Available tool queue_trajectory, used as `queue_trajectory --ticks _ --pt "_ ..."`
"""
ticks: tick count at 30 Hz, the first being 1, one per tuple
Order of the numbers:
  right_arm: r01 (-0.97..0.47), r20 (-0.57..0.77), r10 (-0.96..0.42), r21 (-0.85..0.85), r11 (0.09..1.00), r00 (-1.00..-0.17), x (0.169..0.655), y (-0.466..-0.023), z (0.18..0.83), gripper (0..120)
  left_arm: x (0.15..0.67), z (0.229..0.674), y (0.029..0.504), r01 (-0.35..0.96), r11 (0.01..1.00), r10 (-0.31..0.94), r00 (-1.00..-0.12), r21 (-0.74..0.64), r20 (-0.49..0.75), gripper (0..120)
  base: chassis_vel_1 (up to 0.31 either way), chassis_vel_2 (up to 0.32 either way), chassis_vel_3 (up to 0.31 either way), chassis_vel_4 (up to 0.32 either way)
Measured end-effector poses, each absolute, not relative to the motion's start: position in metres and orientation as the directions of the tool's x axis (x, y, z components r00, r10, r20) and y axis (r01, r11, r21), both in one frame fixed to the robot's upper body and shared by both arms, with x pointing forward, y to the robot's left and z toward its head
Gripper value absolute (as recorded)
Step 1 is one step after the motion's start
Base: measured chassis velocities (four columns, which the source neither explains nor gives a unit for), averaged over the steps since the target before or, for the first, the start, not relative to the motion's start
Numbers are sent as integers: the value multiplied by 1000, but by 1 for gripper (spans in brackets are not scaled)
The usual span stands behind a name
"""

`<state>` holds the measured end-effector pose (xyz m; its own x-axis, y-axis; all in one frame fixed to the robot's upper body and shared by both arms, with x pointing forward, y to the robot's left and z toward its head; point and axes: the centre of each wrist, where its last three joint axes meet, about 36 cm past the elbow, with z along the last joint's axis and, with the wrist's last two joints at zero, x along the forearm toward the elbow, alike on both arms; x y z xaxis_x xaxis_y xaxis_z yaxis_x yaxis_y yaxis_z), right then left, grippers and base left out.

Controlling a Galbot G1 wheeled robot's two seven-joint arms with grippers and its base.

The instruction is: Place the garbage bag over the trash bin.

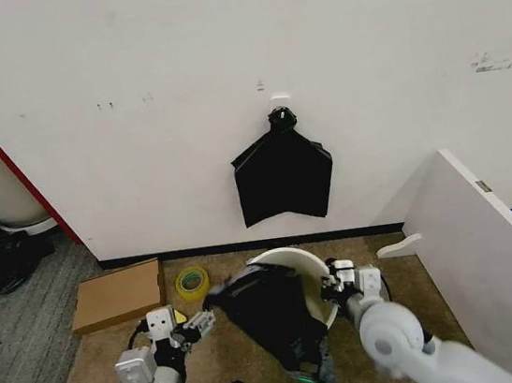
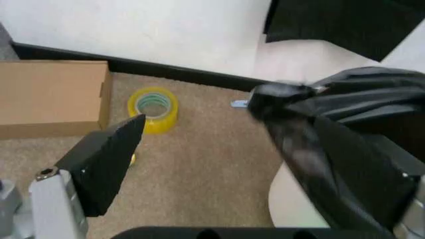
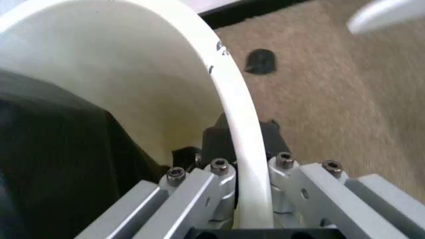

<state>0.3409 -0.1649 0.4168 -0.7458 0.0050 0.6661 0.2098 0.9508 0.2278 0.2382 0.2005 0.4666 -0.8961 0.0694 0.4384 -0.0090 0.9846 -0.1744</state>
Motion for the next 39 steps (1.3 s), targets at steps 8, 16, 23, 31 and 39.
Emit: queue_trajectory --ticks 8,16,23,31,39 --pt "354 700 62 281 892 -712 314 -152 406 1 231 475 199 0 985 75 -899 -171 431 100 0 0 0 0" --pt "364 700 93 249 897 -708 301 -144 416 18 224 483 197 2 985 75 -906 -174 417 100 0 0 0 0" --pt "359 589 217 134 924 -778 303 -161 455 45 222 484 196 -1 985 71 -905 -170 419 100 0 0 0 0" --pt "50 505 -67 214 976 -860 281 -168 515 75 226 474 193 -15 984 67 -895 -179 442 100 0 0 0 0" --pt "-248 534 -212 4 969 -819 277 -165 483 99 225 473 195 -23 984 59 -893 -176 446 100 0 0 0 0"
